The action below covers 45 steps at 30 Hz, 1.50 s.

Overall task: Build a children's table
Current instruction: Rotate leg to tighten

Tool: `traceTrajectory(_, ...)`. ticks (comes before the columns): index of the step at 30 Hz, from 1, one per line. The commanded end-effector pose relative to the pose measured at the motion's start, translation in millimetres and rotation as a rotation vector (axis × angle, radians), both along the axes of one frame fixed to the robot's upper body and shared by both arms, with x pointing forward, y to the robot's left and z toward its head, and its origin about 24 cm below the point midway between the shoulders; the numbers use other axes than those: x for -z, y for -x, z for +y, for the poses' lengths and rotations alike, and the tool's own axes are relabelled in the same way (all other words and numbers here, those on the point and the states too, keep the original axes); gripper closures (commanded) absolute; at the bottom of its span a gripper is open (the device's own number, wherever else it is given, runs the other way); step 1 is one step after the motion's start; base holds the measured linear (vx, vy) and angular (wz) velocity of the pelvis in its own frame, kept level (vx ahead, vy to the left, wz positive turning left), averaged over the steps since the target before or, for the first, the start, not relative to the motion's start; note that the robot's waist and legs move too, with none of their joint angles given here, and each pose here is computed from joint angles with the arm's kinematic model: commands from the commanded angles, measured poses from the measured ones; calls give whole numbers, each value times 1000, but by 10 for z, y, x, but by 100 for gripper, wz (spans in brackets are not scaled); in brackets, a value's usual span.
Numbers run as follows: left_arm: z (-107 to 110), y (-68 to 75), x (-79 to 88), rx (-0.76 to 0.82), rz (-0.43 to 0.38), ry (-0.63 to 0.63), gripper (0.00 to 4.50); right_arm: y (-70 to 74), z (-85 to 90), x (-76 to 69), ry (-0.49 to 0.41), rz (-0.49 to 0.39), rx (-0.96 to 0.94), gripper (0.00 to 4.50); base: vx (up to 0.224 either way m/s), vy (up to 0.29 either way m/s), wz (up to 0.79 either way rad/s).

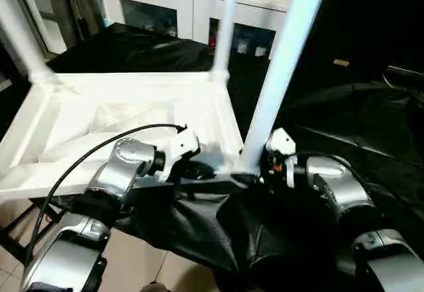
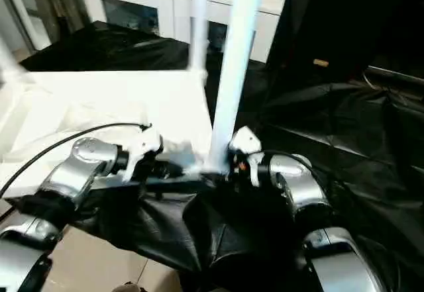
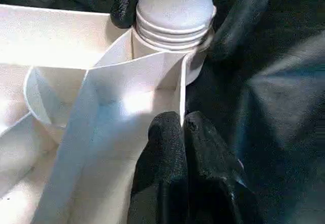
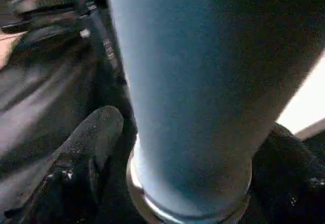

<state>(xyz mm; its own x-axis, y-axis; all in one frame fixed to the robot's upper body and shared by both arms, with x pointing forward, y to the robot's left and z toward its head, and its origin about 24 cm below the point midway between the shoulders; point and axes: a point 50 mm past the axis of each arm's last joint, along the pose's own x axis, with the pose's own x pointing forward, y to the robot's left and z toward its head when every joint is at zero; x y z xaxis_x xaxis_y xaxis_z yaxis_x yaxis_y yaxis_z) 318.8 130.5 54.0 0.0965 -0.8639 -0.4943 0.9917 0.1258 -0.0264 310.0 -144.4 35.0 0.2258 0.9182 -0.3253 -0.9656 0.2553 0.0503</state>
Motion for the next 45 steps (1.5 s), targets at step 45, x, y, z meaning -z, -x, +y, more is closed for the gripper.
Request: traceTrajectory(45, -457, -158, -14, -169, -98, 86, 450, -219, 385, 52, -58, -34, 312, 79, 0, 0, 0)
